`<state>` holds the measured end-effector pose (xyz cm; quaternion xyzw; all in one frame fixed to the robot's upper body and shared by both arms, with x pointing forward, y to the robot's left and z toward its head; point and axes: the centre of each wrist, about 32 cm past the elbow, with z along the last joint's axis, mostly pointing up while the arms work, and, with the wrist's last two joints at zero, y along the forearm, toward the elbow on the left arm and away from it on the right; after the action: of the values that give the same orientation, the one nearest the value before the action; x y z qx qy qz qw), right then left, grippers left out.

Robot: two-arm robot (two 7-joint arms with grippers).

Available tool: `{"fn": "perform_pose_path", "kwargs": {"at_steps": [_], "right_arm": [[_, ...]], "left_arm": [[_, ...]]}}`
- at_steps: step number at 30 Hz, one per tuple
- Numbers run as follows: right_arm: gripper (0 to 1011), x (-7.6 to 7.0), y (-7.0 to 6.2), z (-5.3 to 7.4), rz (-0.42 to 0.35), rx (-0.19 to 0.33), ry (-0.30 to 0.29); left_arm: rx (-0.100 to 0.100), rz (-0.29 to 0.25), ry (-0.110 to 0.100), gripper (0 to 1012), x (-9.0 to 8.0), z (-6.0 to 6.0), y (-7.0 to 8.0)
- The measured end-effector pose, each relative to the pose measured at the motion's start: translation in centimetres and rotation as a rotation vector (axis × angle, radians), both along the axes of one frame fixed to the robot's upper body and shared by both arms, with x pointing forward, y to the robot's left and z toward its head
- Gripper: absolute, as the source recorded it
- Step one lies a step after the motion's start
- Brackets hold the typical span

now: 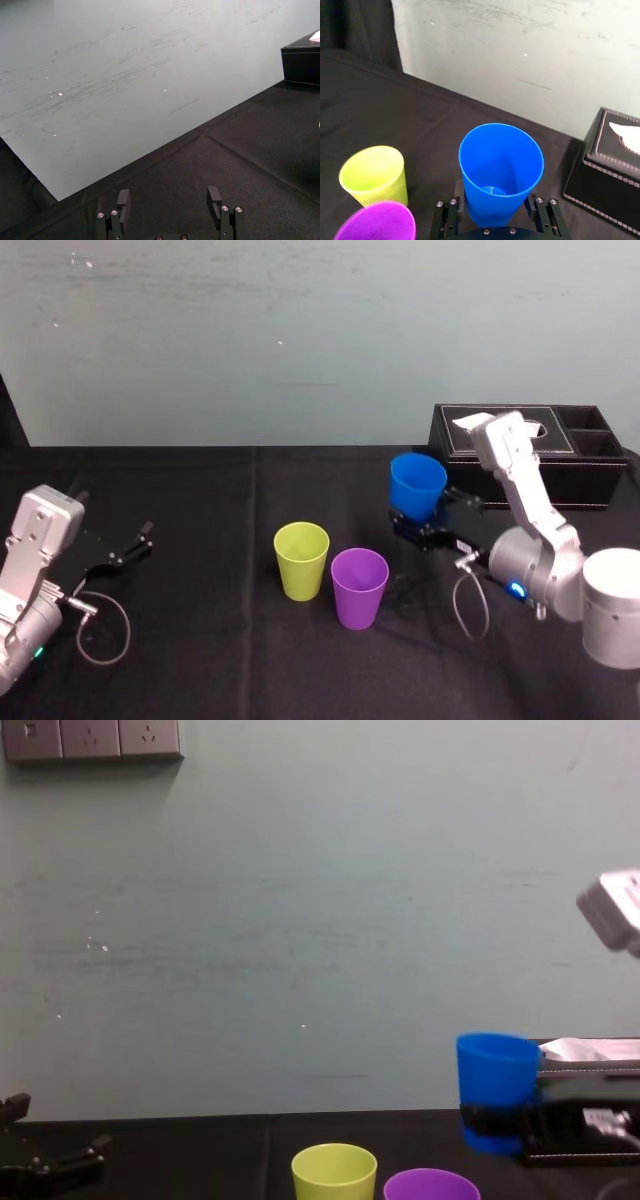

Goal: Stack the three plastic cups sequentially using one hand.

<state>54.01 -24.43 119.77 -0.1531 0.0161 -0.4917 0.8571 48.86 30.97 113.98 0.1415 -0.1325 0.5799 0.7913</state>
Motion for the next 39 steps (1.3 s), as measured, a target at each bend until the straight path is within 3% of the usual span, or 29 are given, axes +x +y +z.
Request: {"fn": "perform_pose_path", "kwargs": {"at_steps": [9, 15, 39], "right_arm": [[695, 1.0, 1.7, 3.9, 0.065, 0.001, -0.021], [695, 1.4, 3.1, 5.2, 0.113, 0.009, -0.021], [695, 1.1, 6.5, 5.7, 0.246, -0.017, 0.021]], "left_arm": [[0.0, 0.0, 0.0, 1000, 0.0, 0.0, 0.0], [0.0, 0.0, 0.0, 1000, 0.0, 0.0, 0.0], [0.0, 0.0, 0.0, 1000, 0.0, 0.0, 0.0]]}}
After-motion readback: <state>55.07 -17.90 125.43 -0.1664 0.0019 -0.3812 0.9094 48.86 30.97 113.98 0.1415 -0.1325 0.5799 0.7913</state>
